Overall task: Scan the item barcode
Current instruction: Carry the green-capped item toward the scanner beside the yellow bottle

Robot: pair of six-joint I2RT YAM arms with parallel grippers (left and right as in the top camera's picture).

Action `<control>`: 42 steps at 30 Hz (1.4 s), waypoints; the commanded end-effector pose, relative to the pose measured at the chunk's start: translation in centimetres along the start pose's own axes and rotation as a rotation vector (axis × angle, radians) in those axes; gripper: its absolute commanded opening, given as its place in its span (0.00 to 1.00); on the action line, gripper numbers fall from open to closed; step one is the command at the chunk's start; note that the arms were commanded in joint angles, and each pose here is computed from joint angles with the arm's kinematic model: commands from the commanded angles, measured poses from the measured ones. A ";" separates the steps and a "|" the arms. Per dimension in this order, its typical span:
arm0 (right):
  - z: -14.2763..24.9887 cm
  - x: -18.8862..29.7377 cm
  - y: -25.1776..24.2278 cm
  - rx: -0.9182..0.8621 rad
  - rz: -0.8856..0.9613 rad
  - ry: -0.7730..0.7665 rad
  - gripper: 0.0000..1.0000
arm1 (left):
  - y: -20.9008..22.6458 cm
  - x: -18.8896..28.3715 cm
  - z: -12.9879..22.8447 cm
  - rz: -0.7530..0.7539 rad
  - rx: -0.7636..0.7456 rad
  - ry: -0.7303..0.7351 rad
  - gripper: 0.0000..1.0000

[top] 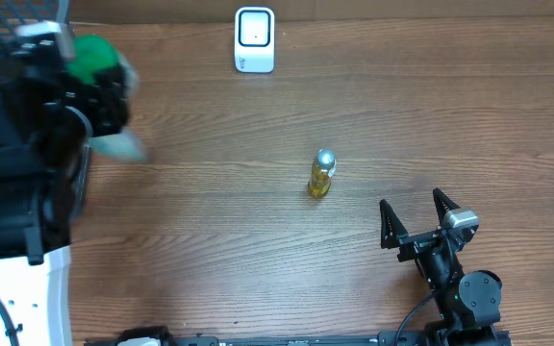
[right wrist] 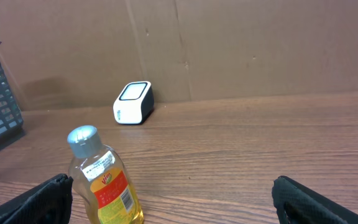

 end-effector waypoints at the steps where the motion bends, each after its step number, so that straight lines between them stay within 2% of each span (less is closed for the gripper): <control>1: 0.2 0.0 -0.2 0.004 0.011 -0.007 1.00 | -2.4 -0.7 0.5 0.075 -0.012 0.052 0.41; 13: 0.2 0.0 -0.2 0.004 0.011 -0.007 1.00 | -9.7 -6.8 6.0 0.181 -0.175 0.365 0.40; 19: 0.2 0.0 -0.2 0.004 0.011 -0.007 1.00 | -11.7 -8.4 8.3 0.082 -0.237 0.452 0.40; 30: 0.2 0.0 -0.2 0.004 0.011 -0.007 1.00 | -15.2 -12.0 13.2 0.066 -0.200 0.658 0.41; 35: 0.2 0.0 -0.2 0.004 0.011 -0.007 1.00 | -16.6 -14.2 15.1 0.016 -0.126 0.693 0.43; 42: 0.2 0.0 -0.2 0.004 0.011 -0.007 1.00 | -19.6 -16.5 17.2 0.037 -0.154 0.619 0.44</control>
Point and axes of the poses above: each gripper's point midway between its finger pads, its own x axis back along the fingers, its own y axis along the line the jaws close on, z = x × y, the point moved 9 cm from there along x, back along the fingers, and after that the axes turned 4 degrees about -x, right-handed, at the moved point
